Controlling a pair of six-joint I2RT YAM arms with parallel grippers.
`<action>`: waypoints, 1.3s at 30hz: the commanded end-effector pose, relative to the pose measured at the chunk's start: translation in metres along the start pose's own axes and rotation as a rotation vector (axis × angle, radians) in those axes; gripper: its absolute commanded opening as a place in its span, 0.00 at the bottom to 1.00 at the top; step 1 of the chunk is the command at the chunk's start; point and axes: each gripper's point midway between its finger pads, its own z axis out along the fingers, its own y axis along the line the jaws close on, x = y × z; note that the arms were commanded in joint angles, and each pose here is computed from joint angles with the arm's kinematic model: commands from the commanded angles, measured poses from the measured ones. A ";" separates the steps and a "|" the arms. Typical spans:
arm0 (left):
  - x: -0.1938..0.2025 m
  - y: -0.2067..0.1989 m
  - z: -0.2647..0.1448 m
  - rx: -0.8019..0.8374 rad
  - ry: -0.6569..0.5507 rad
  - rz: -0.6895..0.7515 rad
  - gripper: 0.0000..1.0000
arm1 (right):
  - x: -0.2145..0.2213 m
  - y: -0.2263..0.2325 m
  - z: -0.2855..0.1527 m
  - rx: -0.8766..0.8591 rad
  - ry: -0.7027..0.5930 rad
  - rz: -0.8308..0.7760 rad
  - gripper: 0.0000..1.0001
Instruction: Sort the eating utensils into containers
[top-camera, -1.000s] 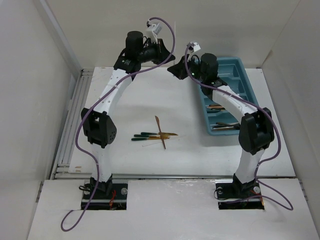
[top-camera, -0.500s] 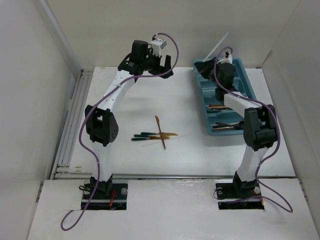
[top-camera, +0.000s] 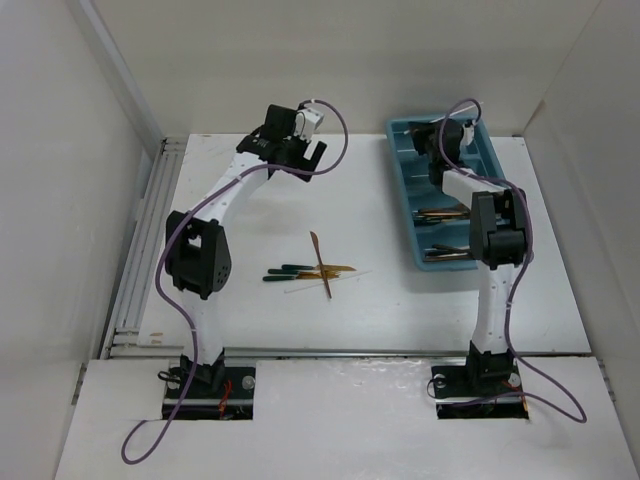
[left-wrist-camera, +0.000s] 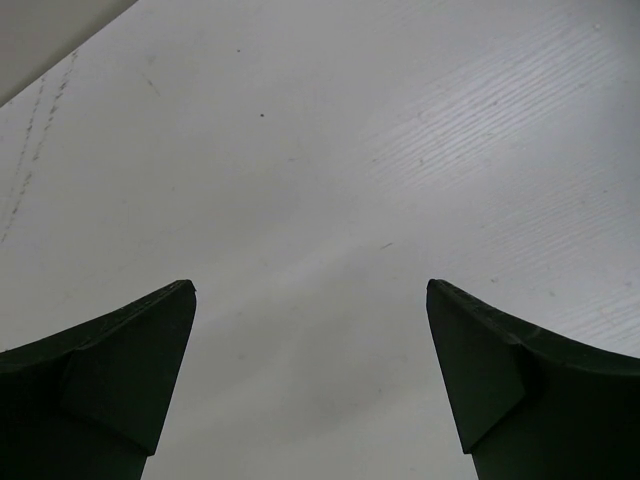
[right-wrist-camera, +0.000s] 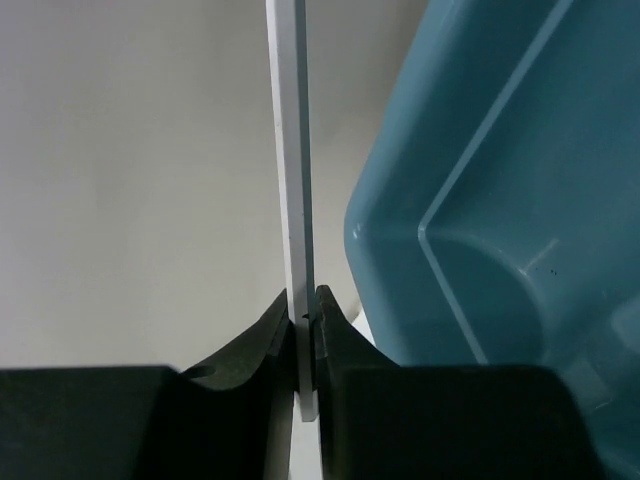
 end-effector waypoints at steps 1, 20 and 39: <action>-0.005 0.021 -0.021 -0.085 -0.019 0.018 1.00 | -0.014 0.016 0.014 -0.005 -0.055 0.081 0.18; 0.003 0.040 -0.041 -0.092 -0.026 0.148 1.00 | -0.042 0.119 -0.025 -0.177 -0.126 -0.423 0.68; 0.176 -0.161 -0.117 0.636 0.323 0.822 0.61 | 0.030 0.109 -0.273 -0.195 0.051 -1.468 0.93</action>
